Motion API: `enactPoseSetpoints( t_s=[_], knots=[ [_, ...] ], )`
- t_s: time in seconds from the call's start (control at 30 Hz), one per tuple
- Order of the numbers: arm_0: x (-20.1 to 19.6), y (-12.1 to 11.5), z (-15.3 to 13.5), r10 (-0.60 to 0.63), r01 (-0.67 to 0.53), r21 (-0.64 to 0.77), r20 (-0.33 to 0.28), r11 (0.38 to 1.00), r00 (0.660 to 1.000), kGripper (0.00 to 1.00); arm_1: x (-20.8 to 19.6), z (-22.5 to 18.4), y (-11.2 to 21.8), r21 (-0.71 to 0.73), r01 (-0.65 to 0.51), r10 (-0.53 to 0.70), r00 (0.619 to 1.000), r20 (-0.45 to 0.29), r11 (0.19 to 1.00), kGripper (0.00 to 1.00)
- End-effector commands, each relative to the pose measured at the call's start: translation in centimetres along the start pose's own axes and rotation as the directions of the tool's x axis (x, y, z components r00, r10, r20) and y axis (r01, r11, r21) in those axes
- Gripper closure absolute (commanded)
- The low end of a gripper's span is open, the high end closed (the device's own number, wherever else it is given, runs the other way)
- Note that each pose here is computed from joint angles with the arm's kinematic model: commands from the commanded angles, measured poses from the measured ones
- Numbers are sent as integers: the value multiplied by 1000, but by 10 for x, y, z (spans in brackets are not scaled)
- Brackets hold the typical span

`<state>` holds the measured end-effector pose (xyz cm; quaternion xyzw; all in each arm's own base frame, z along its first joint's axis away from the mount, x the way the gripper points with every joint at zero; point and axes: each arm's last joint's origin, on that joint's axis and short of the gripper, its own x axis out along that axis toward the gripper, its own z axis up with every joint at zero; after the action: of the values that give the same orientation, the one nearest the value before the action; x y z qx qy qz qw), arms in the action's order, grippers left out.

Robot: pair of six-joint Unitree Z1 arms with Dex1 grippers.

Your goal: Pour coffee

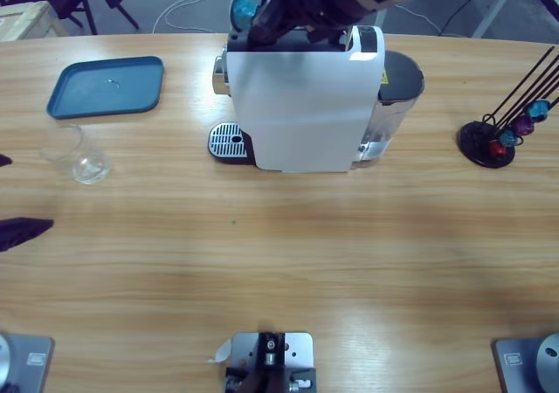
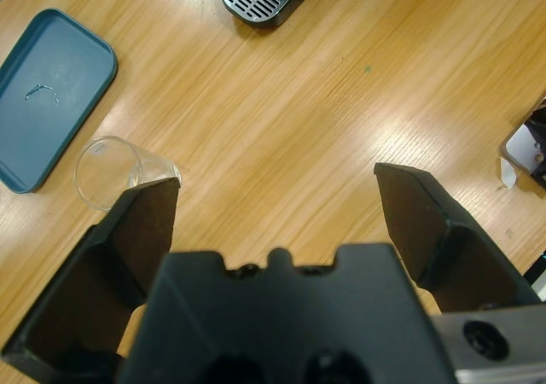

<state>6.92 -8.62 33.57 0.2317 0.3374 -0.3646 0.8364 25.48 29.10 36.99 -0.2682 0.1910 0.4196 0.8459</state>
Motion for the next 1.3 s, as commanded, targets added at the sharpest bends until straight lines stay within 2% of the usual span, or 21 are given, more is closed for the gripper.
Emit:
enactPoseSetpoints(
  t_s=[0.03,0.33,0.57,0.87,0.9,1.07,1.1,1.17,1.23,1.27,1.3],
  knots=[
    [3,1,-12,16,-16,10,-21,1000,1000,0,32,-15,1,-18,-44,43,996,-79,999,892],
    [6,0,-10,5,-5,2,1,1000,1000,0,28,-13,-6,-37,55,-59,993,-106,998,892],
    [7,0,-11,5,-5,-2,3,1000,1000,0,34,-20,-3,-55,38,-46,987,-153,998,892],
    [5,0,-12,7,-7,-3,8,1000,1000,0,42,-18,-4,-43,37,-43,987,-152,998,886],
    [5,0,-11,6,-6,-3,9,1000,1000,0,42,-17,-4,-43,38,-44,988,-150,998,852],
    [3,0,-12,12,-12,-7,22,1000,1000,0,29,-14,-7,-37,69,-73,987,-144,997,126],
    [4,0,-12,12,-12,-7,22,1000,1000,0,28,-14,-7,-37,75,-80,986,-144,996,57],
    [4,0,-11,12,-12,-7,25,1000,1000,0,23,-14,-8,-36,86,-90,986,-142,996,3],
    [4,0,-11,11,-11,-7,27,1000,1000,0,17,-11,-9,-31,95,-98,987,-124,995,16],
    [4,0,-11,11,-11,-7,27,1000,1000,0,14,-8,-10,-30,103,-106,989,-108,994,69],
    [4,0,-11,11,-11,-7,27,1000,1000,0,10,-4,-11,-28,109,-111,990,-91,994,208]
  ],
)
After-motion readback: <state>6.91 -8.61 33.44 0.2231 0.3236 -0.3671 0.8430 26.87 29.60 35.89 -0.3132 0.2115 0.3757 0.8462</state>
